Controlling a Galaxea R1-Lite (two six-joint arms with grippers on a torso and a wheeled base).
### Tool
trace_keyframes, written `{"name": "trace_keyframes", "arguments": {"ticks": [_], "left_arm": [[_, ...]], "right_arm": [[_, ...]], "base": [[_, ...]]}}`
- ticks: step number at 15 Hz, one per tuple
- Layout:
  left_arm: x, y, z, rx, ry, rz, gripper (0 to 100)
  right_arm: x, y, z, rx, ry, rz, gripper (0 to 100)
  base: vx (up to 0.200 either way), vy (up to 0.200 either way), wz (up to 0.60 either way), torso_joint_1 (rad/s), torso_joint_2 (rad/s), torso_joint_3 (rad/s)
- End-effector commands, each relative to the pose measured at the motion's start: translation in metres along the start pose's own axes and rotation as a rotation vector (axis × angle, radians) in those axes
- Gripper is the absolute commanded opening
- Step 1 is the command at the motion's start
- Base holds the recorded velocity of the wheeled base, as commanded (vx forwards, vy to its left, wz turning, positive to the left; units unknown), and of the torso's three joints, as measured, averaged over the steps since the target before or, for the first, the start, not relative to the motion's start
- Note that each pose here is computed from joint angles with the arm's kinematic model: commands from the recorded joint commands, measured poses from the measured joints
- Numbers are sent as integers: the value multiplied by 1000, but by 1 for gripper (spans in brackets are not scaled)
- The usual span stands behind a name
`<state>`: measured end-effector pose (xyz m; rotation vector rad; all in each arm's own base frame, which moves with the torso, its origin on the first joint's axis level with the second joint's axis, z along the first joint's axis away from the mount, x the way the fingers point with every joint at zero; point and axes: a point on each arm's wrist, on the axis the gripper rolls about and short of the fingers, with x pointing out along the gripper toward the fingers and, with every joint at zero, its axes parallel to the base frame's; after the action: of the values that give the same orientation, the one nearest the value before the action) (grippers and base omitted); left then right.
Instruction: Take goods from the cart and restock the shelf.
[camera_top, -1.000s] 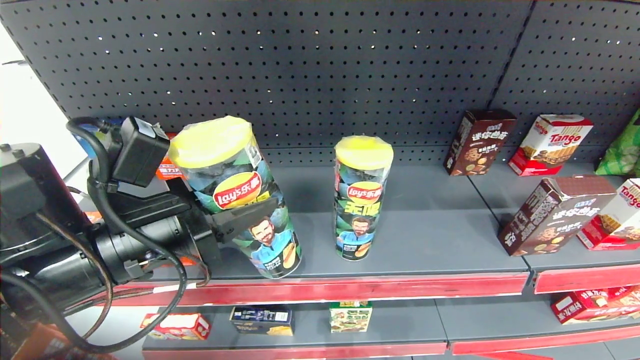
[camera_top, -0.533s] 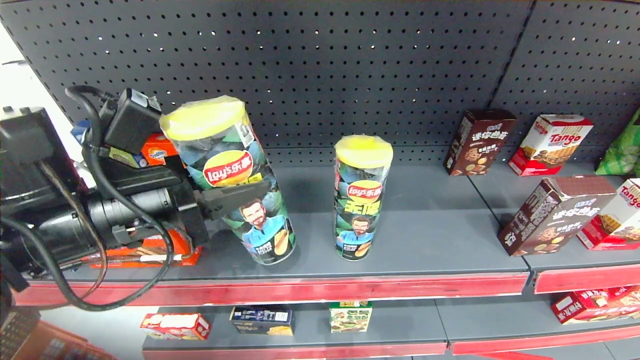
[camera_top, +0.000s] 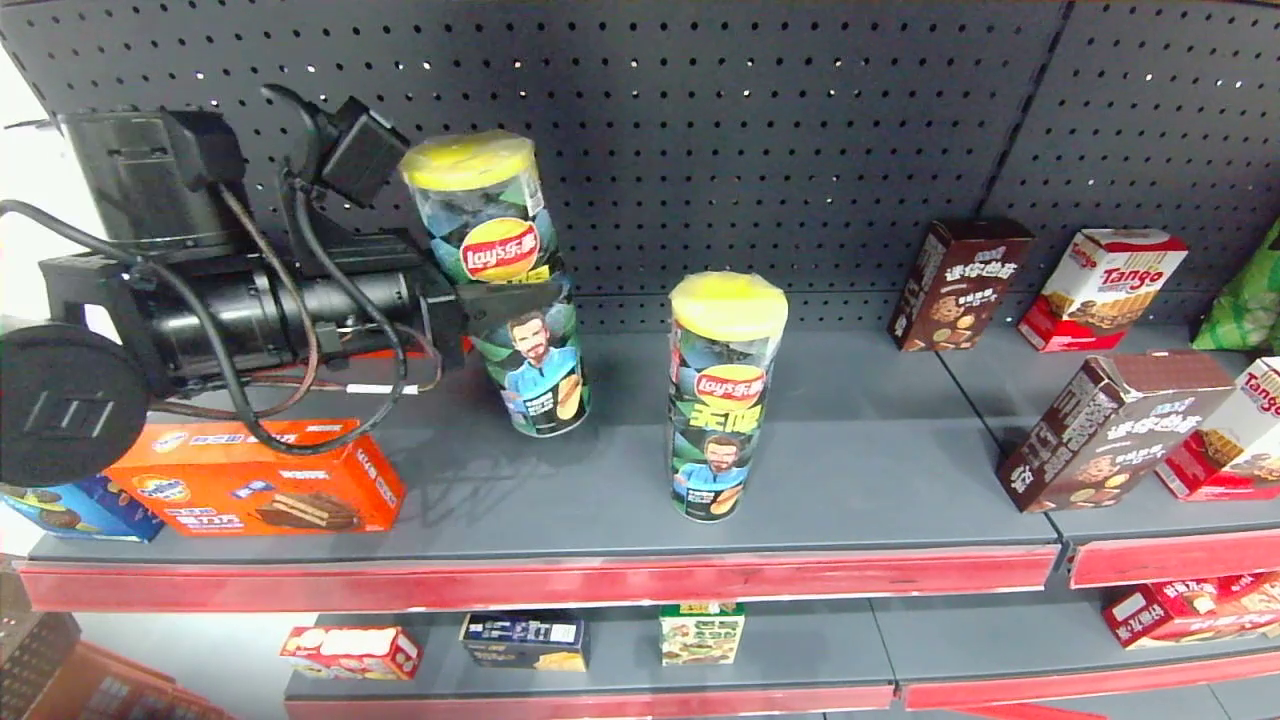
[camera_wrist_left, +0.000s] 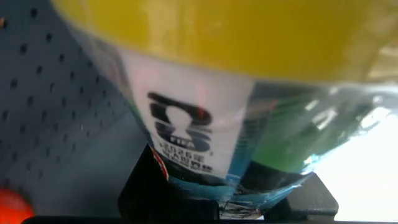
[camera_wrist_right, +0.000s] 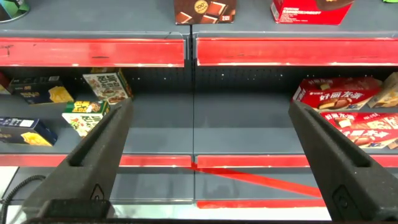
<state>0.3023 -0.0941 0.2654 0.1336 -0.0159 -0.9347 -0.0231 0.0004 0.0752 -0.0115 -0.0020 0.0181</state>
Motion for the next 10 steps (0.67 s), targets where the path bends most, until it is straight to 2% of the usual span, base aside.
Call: {"name": "trace_keyframes", "arguments": {"ticks": [1,5,8,9,10], "left_arm": [[31,5,-8,3,-6,-38,0],[71,13,-13,26,-23,-49,0],[93,23,-25,113,-15,-55,0],[98,27,-27,127,-19,-56,0],[103,30,-28,127,-22,-55,0]], "right_arm": [[0,0,0,-1,3,0,100],[0,0,0,-1,3,0,100],[0,0,0,-1,3,0,100],[0,0,0,-1,3,0,100],[0,0,0,-1,3,0,100]], "base": [[0,0,0,0,0,0],[0,0,0,0,0,0],[0,0,0,0,0,0],[0,0,0,0,0,0],[0,0,0,0,0,0]]}}
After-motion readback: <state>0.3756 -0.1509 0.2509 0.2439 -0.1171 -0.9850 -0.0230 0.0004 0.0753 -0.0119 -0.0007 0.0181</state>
